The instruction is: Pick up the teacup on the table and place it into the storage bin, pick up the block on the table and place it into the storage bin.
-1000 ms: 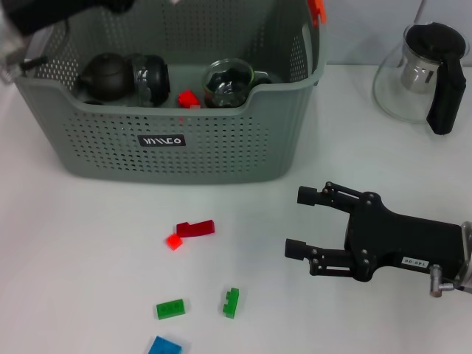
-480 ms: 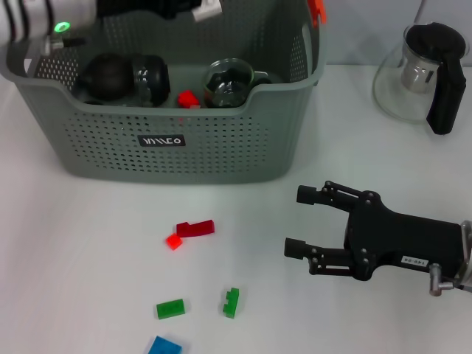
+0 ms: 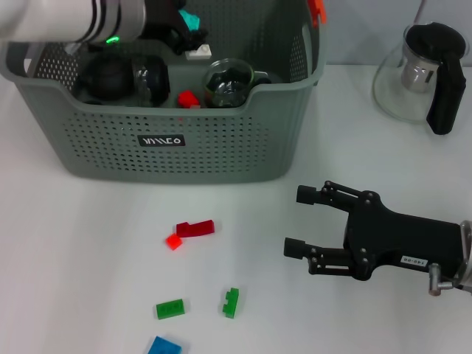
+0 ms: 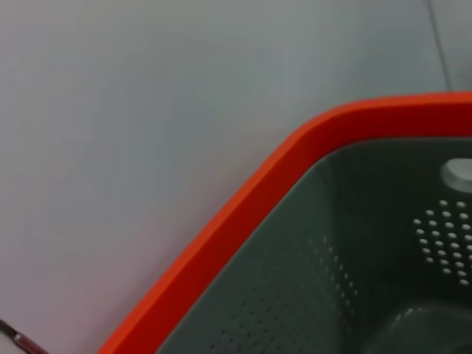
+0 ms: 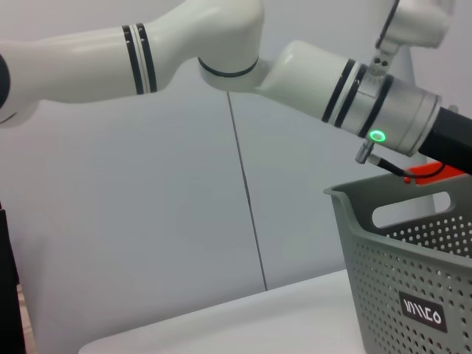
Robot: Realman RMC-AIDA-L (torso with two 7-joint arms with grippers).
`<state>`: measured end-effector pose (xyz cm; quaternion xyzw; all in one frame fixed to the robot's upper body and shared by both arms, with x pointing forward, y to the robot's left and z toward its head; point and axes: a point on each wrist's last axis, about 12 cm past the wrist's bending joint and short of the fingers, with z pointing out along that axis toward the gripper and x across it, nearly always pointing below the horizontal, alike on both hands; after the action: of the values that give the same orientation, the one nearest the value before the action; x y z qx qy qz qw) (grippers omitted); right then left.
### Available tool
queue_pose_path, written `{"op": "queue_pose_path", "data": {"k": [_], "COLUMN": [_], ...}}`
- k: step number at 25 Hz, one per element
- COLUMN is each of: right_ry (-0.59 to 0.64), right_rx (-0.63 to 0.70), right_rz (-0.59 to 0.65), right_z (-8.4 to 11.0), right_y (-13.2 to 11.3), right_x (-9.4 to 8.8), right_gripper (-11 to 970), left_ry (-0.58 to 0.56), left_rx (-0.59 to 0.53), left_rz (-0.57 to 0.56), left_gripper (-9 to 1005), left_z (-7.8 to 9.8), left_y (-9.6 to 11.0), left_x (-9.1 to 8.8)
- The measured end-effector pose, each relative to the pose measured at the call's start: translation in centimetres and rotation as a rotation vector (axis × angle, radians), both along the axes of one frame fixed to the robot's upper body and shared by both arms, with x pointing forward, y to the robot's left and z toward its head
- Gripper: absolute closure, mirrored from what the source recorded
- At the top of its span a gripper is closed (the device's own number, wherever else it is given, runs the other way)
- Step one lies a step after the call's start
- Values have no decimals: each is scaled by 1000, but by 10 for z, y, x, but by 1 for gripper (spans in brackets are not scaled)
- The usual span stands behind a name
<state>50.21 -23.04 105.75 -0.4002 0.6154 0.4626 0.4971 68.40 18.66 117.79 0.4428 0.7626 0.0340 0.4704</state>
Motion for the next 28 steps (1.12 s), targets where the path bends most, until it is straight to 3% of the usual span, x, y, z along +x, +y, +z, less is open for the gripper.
{"op": "queue_pose_path", "data": {"k": [11,17,20,27,28], "right_ry": [1,0,1,4,4], "right_rx": [-3,-3,-2,-1,-1], "right_rz": [-4,-4,-4,-6,-6], "right_z": [0,0,0,-2,-2], "right_y": [0,-1,-2,-3,-3], "right_x": [0,0,-1,-2,-3], "right_gripper": [49,50,50,50,50], "left_ry": [-20,-8,7,30,30], "left_rx": [-20,-118,-194,-631,-650], "left_rz": [43,44,43,100,103], "left_gripper": [420,198,161,111,111], "left_z": [-2,7,11,18,18], "left_y": [8,18,28,80,84], "left_x": [-7,-16,-20,-32,-32]}}
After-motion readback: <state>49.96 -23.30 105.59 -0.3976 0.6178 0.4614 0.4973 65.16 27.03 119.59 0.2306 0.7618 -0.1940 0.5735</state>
